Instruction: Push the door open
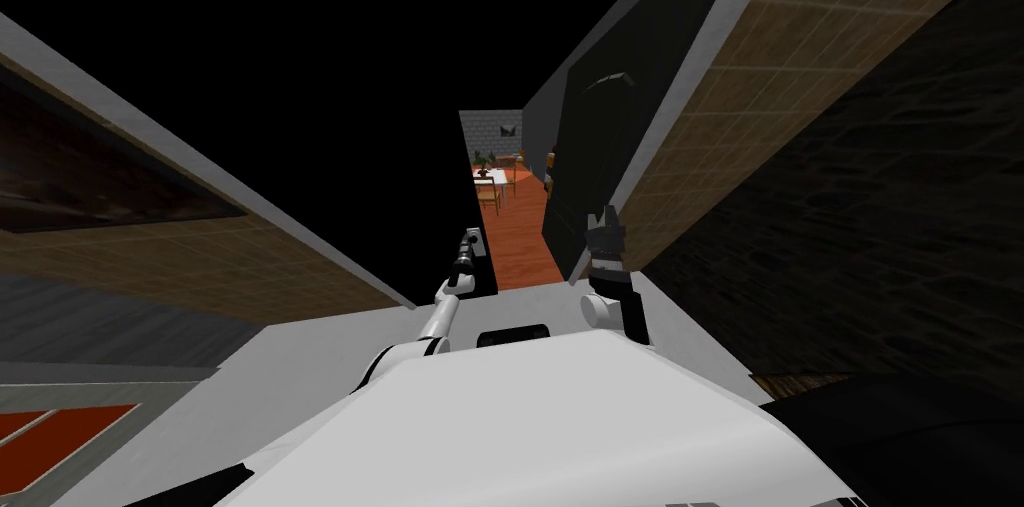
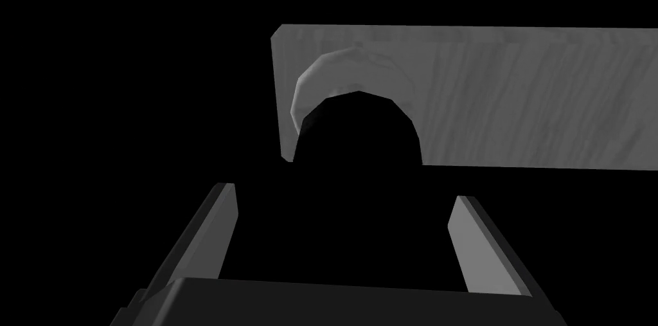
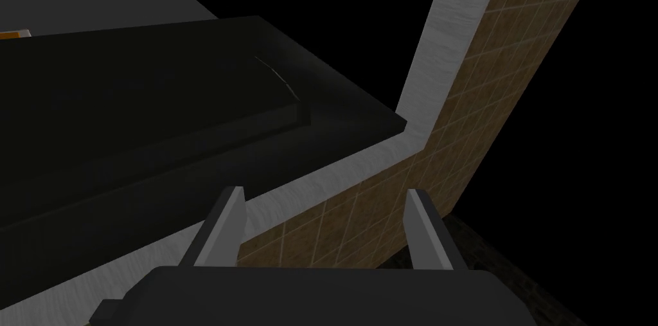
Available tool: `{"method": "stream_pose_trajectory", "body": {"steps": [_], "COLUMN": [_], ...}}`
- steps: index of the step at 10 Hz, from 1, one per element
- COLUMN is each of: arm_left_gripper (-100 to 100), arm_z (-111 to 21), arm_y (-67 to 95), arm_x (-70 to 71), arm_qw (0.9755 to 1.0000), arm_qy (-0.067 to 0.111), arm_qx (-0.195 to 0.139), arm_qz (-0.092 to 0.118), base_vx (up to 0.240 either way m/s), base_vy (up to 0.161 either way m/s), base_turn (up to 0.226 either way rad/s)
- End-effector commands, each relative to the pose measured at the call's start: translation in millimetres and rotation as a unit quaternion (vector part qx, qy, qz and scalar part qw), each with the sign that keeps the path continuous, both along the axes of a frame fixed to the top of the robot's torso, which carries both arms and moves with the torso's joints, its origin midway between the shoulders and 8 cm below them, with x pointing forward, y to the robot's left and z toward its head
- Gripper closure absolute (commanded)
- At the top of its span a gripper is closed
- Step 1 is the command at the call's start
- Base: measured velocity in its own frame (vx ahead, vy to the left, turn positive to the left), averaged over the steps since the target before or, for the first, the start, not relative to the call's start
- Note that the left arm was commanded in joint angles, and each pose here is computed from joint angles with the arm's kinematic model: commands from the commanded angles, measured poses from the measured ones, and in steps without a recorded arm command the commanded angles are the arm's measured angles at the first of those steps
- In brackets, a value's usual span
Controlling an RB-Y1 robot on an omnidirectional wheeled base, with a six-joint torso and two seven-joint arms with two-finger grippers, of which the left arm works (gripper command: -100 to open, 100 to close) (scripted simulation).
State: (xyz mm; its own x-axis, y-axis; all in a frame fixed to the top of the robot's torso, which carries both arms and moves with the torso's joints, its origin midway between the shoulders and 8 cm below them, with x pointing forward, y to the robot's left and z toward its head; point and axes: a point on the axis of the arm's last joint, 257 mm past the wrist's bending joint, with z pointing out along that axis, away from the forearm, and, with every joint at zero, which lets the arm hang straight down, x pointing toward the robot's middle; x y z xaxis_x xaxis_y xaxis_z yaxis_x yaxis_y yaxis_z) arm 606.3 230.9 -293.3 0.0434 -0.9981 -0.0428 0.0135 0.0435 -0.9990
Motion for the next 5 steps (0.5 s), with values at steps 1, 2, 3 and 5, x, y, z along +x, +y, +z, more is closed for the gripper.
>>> {"method": "stream_pose_trajectory", "body": {"steps": [1,2,3,5], "arm_left_gripper": [-100,-100,100,100], "arm_z": [-1.6,-1.0,-1.0,-1.0], "arm_y": [-12.6,-7.6,-7.6,-7.6], "arm_x": [-1.2,-1.3,-1.3,-1.3], "arm_qw": [0.9999,1.0000,1.0000,1.0000], "arm_qy": [0.001,0.000,0.000,0.000], "arm_qx": [-0.012,-0.007,-0.007,-0.007], "arm_qz": [-0.003,-0.001,-0.001,-0.001], "base_vx": [0.170,0.072,-0.010,-0.016], "base_vy": [0.003,-0.001,0.001,0.003], "base_turn": [-0.026,-0.005,0.006,-0.007]}}
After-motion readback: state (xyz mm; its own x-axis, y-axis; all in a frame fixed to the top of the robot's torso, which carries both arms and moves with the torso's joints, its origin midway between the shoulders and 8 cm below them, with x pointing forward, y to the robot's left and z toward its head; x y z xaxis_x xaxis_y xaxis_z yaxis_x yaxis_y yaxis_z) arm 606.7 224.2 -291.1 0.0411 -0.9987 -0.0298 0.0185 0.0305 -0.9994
